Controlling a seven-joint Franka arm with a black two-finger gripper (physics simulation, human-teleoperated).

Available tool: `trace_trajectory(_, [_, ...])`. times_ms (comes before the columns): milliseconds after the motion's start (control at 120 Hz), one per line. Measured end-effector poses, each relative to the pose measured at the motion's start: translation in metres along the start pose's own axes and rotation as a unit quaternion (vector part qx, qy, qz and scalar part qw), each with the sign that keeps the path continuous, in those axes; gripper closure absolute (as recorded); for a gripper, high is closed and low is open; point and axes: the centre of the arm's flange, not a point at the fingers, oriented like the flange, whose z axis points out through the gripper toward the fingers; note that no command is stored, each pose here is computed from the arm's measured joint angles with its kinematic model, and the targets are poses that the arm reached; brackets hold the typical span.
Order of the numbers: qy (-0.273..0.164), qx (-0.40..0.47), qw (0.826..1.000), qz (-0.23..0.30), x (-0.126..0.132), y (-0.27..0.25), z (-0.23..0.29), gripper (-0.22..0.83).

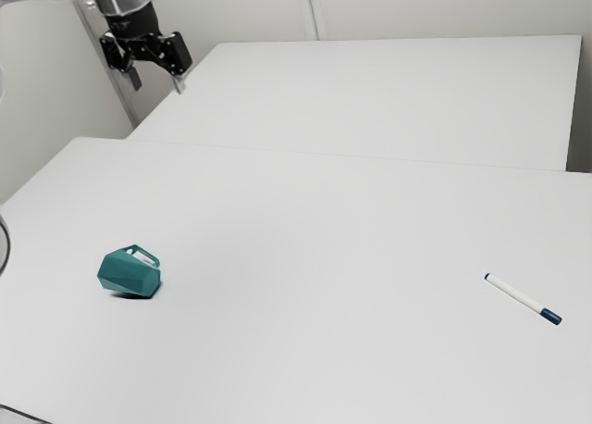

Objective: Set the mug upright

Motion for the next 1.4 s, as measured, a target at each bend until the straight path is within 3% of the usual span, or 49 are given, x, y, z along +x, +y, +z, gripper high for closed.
trace_trajectory(208, [-0.022, -0.039, 0.999, -0.009, -0.015, -0.018, 0.01, 0.0])
trace_trajectory(383, [-0.105, -0.169, 0.976, -0.092, -0.069, -0.154, 0.124, 0.0])
trace_trajectory(467, [-0.119, -0.221, 0.958, -0.136, -0.093, -0.223, 0.189, 0.0])
trace_trajectory(533, [-0.121, -0.254, 0.949, -0.145, -0.096, -0.253, 0.234, 0.0])
trace_trajectory(750, [-0.091, -0.315, 0.938, -0.11, -0.082, -0.282, 0.319, 0.0])
trace_trajectory(1017, [-0.063, -0.371, 0.924, -0.068, -0.098, -0.282, 0.372, 0.0])
trace_trajectory(1400, [-0.019, -0.431, 0.902, -0.033, -0.129, -0.274, 0.406, 0.0])
